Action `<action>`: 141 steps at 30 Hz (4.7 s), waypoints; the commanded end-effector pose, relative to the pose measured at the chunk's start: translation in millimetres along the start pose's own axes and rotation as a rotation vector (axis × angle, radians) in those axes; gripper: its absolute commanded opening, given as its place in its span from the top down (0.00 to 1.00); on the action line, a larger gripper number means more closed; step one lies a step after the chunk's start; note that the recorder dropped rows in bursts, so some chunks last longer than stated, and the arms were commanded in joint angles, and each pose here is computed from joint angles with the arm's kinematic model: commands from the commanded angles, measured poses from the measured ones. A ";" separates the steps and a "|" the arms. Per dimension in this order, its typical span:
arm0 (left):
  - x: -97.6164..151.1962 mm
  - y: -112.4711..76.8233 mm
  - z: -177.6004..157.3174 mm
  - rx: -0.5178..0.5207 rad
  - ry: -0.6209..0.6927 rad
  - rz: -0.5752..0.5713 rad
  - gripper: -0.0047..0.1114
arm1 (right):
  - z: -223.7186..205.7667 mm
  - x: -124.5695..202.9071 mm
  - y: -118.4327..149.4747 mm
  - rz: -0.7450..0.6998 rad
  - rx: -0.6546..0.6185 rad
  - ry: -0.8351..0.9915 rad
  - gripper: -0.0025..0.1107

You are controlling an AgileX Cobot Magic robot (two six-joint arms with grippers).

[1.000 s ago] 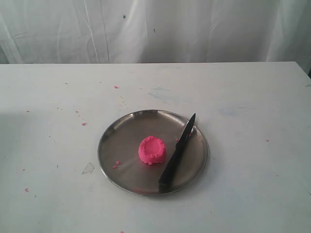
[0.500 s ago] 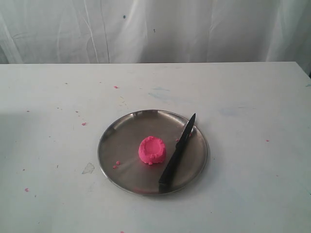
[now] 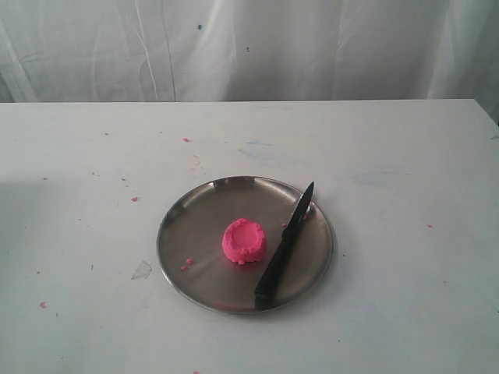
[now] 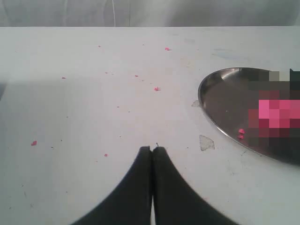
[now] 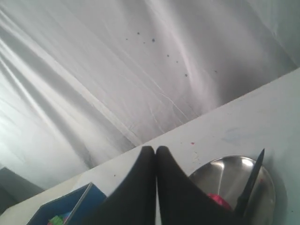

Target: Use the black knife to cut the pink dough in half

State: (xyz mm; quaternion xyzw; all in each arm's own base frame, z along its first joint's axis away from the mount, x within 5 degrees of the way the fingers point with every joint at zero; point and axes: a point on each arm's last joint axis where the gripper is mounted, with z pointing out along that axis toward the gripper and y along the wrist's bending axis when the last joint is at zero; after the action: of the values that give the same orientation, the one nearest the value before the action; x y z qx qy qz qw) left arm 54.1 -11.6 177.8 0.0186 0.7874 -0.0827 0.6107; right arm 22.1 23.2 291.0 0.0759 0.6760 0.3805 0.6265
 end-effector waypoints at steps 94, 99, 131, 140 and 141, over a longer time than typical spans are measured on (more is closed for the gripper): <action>0.9 0.2 0.0 -0.002 -0.002 -0.008 0.96 | 293.3 142.4 -136.6 0.317 0.236 1.003 0.57; 1.1 0.1 0.0 -0.001 -0.001 -0.008 0.96 | 297.7 152.2 -133.5 0.282 0.241 1.022 0.57; 1.1 0.1 0.0 -0.001 -0.001 -0.008 0.96 | 304.9 145.5 -129.7 0.092 0.291 0.996 0.89; 1.1 0.1 0.0 -0.001 -0.001 -0.008 0.96 | 300.5 105.9 -99.1 -0.054 0.195 0.942 0.89; 1.1 0.1 0.0 -0.001 -0.001 -0.008 0.96 | 299.2 103.5 -97.5 -0.068 0.195 0.947 0.89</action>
State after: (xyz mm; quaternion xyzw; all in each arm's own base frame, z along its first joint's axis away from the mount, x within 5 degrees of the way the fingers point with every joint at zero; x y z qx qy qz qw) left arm 54.1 -11.6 177.8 0.0187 0.7871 -0.0827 0.6109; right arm 312.3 142.3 164.7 -0.0548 0.9212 0.2947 0.2482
